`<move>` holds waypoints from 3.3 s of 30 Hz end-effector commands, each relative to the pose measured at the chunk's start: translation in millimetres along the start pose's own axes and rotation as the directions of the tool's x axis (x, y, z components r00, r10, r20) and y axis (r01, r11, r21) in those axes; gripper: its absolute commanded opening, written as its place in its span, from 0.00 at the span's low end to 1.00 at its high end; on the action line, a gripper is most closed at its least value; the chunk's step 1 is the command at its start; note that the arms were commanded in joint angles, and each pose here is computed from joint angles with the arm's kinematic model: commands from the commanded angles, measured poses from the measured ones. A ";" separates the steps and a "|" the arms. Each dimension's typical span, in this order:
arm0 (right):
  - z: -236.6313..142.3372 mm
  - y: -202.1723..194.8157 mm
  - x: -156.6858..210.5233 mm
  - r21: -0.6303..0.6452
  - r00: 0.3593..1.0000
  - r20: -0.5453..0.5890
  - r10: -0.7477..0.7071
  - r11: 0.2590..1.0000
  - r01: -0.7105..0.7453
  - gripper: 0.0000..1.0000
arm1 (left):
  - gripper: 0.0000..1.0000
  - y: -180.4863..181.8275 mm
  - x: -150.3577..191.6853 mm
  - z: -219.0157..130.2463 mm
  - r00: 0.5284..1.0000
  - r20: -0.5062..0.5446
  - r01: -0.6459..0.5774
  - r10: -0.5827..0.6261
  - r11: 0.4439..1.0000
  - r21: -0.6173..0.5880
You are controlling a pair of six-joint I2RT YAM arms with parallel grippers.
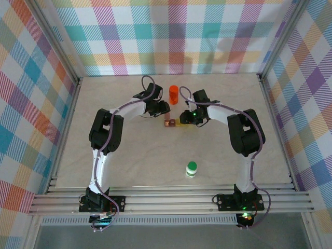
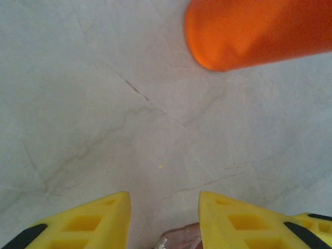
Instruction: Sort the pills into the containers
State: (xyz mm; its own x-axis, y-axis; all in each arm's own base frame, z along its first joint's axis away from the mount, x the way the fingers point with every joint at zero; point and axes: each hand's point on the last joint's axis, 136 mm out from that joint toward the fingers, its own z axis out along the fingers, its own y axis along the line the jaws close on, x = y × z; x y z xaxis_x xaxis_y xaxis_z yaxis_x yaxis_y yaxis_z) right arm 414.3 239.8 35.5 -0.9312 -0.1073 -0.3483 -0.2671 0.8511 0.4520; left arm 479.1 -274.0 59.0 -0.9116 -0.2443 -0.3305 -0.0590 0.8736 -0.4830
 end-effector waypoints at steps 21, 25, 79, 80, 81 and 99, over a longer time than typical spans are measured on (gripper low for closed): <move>12.5 -17.0 24.9 0.062 0.997 -0.063 0.036 0.998 -0.032 0.42 | 0.38 19.8 3.8 5.8 0.991 -0.081 -0.120 0.107 0.976 -0.181; 13.5 -19.0 26.8 0.067 0.997 -0.064 0.043 0.997 -0.038 0.41 | 0.36 12.6 7.8 3.8 0.989 -0.090 -0.129 0.116 0.979 -0.158; 20.2 -27.3 33.1 0.097 0.994 -0.084 0.073 0.993 -0.065 0.42 | 0.30 12.7 68.6 -32.6 0.983 -0.038 -0.186 0.182 0.967 -0.177; 20.3 -27.3 33.5 0.096 0.994 -0.086 0.072 0.993 -0.064 0.42 | 0.32 11.0 69.0 -31.5 0.984 -0.036 -0.179 0.176 0.970 -0.165; 20.2 -27.1 33.3 0.095 0.994 -0.085 0.072 0.993 -0.064 0.42 | 0.33 8.4 69.7 -31.1 0.984 -0.034 -0.176 0.173 0.973 -0.152; 21.0 -27.8 36.2 0.095 0.993 -0.097 0.066 0.994 -0.057 0.42 | 0.33 -2.2 79.2 -39.5 0.994 -0.013 -0.114 0.113 0.992 -0.061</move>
State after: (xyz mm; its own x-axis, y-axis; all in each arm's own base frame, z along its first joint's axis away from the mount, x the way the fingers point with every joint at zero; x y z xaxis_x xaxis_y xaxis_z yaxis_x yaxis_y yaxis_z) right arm 417.4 239.5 34.5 -0.9329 -0.0761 -0.3521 -0.2422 0.8559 0.4569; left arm 392.8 -271.8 46.0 -0.9304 -0.1142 -0.3483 0.0117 0.9405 -0.3396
